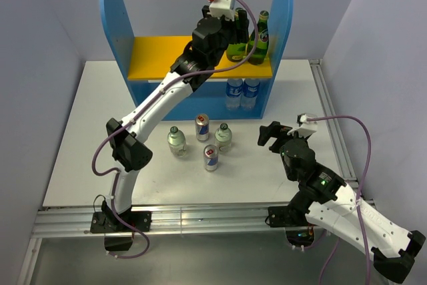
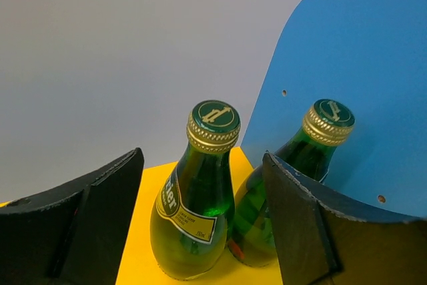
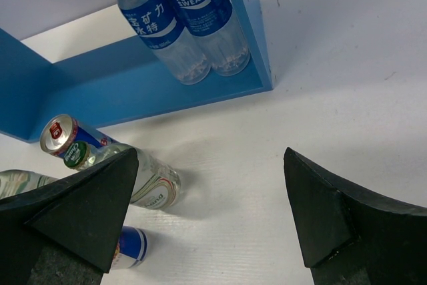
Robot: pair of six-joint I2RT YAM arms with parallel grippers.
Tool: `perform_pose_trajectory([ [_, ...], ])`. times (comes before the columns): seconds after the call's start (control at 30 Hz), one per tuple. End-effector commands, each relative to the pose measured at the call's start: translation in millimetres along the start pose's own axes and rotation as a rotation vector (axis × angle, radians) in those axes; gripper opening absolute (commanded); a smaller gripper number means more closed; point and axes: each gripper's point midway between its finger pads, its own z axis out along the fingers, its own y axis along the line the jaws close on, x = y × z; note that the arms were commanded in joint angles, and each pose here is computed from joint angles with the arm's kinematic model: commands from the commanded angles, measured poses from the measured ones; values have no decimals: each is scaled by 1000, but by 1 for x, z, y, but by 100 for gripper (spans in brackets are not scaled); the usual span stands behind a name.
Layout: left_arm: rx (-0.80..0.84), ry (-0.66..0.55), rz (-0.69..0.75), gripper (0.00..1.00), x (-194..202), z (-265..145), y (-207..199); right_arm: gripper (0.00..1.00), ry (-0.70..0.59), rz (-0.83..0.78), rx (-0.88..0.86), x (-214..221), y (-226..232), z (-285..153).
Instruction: Place and organize the beverage onto the shelf
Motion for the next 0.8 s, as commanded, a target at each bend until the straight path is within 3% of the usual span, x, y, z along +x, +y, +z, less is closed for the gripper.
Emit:
perform_pose_trajectory([
  [0.0,24,-89,-27,80,-47,-17,-4,96,-19,14,5,-1,1,2],
  [0.13,-41,-85,19,89,-59,-45,1,96,-21,14,9,-1,0,3],
  [0.3,-98,-36,50,91,-56,-113,4,97,-22,23,2,-1,2,3],
  [0.33,-131,0,74,91,-38,-123,11,97,-21,22,2,0,2,3],
  [0.37,-129,-25,55,91,-55,-145,11,97,-22,23,0,-1,2,3],
  [0.47,-166,4,48,91,-46,-186,20,97,-18,19,3,0,1,3],
  [0.63,-257,134,26,89,25,-247,52,97,-19,21,3,0,1,2],
  [0.73,-313,240,34,89,110,-283,86,97,-17,18,-3,0,2,2],
  [0.77,-313,245,7,89,116,-290,91,97,-13,14,-4,1,3,3],
])
